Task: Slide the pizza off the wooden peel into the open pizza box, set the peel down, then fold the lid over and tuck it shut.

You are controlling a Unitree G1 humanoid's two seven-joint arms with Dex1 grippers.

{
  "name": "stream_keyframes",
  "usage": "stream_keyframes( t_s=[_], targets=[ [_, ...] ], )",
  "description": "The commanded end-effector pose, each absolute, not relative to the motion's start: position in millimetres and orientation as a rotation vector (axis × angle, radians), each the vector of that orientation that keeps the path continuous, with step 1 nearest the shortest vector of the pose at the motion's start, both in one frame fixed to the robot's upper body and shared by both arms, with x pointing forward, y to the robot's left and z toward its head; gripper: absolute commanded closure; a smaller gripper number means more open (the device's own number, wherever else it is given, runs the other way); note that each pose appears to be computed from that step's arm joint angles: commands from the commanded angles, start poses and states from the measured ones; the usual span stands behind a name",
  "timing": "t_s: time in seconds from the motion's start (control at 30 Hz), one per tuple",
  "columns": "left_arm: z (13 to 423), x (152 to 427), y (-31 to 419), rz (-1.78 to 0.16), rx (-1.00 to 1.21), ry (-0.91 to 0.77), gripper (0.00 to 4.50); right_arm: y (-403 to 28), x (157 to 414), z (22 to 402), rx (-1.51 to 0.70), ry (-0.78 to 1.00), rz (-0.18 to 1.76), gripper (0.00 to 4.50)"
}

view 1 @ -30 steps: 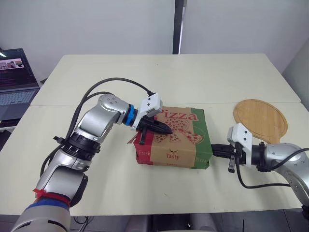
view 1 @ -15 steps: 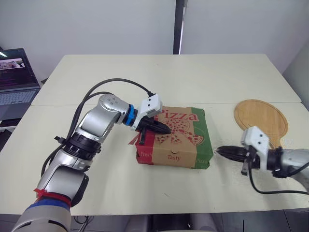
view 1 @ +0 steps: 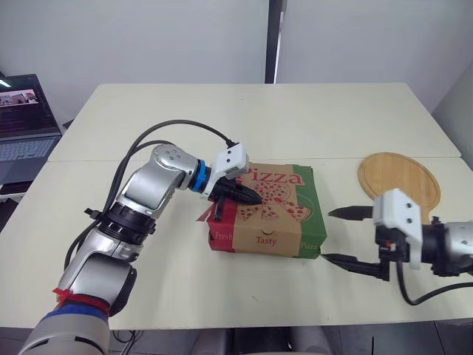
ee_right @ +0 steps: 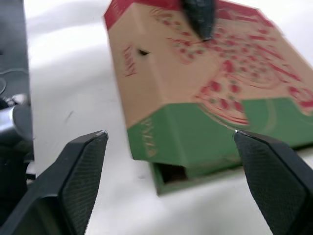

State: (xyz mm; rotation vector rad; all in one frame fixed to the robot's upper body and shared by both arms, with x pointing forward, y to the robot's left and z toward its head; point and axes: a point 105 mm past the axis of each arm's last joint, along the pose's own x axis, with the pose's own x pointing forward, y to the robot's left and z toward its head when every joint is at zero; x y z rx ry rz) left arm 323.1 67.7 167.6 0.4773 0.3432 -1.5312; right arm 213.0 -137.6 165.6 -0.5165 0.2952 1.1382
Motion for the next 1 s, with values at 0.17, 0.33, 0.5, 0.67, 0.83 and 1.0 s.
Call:
stream_keyframes(
  t_s=[0.17,0.33,0.5,0.67,0.83,1.0],
  targets=[
    [182,323,66,-1.539,0.490,0.289,4.50,-126,237,162,-0.635,0.173,1.060,0.04],
    [184,323,66,-1.544,0.491,0.283,4.50,-125,248,163,-0.678,0.122,1.026,0.04],
    [186,322,66,-1.558,0.506,0.282,4.50,-123,251,166,-0.667,0.097,1.016,0.04],
    [178,319,69,-1.567,0.561,0.299,4.50,-123,251,162,-0.674,0.110,1.013,0.04],
    [169,317,71,-1.562,0.577,0.312,4.50,-124,251,156,-0.679,0.123,0.993,0.04],
    [162,317,74,-1.551,0.603,0.330,4.50,-125,251,147,-0.709,0.142,0.971,0.04]
  ],
)
